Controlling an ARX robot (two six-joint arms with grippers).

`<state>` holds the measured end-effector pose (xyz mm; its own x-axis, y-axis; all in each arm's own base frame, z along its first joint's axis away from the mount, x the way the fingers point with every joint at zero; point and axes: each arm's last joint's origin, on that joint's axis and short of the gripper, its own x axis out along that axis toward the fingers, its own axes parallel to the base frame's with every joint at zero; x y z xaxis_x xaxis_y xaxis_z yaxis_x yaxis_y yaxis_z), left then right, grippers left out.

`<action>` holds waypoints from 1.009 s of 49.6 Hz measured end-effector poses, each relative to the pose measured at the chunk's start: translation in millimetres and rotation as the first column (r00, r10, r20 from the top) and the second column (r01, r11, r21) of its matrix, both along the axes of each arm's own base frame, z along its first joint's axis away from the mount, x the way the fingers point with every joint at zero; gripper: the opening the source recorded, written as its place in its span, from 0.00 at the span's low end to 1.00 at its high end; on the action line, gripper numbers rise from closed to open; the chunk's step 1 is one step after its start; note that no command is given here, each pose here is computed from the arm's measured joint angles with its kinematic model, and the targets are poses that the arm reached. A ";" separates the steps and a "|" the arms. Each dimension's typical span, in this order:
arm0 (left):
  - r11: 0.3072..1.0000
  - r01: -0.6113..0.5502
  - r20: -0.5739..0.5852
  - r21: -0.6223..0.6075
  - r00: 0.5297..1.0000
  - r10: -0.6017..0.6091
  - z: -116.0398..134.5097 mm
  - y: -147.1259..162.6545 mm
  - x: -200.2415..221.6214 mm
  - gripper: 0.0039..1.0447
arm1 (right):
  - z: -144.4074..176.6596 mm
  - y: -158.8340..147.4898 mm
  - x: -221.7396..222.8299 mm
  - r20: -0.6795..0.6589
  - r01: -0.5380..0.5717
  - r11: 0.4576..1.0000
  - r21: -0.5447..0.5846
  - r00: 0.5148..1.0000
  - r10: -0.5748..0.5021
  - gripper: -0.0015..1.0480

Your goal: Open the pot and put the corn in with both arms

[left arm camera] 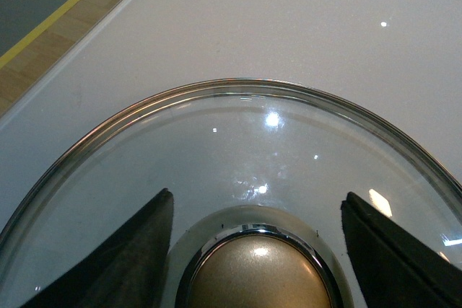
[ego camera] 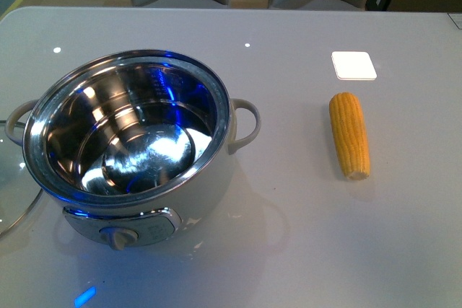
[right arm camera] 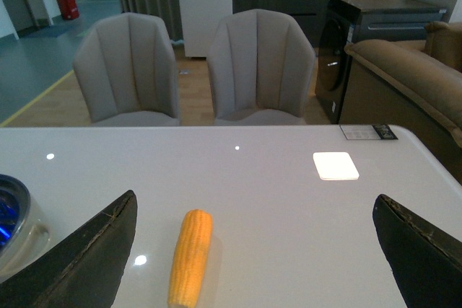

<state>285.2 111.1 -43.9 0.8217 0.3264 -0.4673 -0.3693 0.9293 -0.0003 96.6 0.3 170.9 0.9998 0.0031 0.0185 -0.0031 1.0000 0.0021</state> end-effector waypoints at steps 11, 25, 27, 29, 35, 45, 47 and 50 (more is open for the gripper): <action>1.000 -0.003 -0.001 0.005 1.000 0.003 0.0 -0.1 0.0 0.92 | 0.0 0.0 0.0 0.000 0.000 1.000 0.000 1.000 0.000 0.92; 0.996 -0.075 0.088 0.052 0.994 0.070 75.7 27.9 -4.3 0.94 | 0.1 0.0 0.0 0.000 0.000 1.000 0.000 1.000 0.000 0.92; 0.997 -0.066 0.108 0.049 0.992 0.060 90.1 30.5 -7.7 0.94 | 0.0 0.0 0.0 0.000 0.000 1.000 0.000 1.000 0.000 0.92; 0.998 -0.047 0.128 0.041 0.991 0.042 104.1 31.2 -12.3 0.94 | 0.1 0.0 0.0 0.000 0.000 1.000 0.000 1.000 0.000 0.92; 0.997 0.074 0.185 -0.022 0.980 -0.069 144.0 24.1 -28.2 0.94 | 0.0 0.0 0.0 0.000 0.000 1.000 0.000 1.000 0.000 0.92; 0.980 0.186 0.248 -0.068 0.955 -0.164 192.2 10.7 -53.9 0.94 | 0.0 0.0 0.0 0.000 0.000 1.000 0.000 1.000 0.000 0.92; 0.976 0.204 0.263 -0.082 0.949 -0.176 204.5 4.1 -65.4 0.94 | 0.1 0.0 0.0 0.000 0.000 1.000 0.000 1.000 0.000 0.92; 0.971 0.222 0.279 -0.093 0.942 -0.188 214.8 -4.6 -80.3 0.94 | 0.1 0.0 0.0 0.000 0.000 1.000 0.000 1.000 0.000 0.92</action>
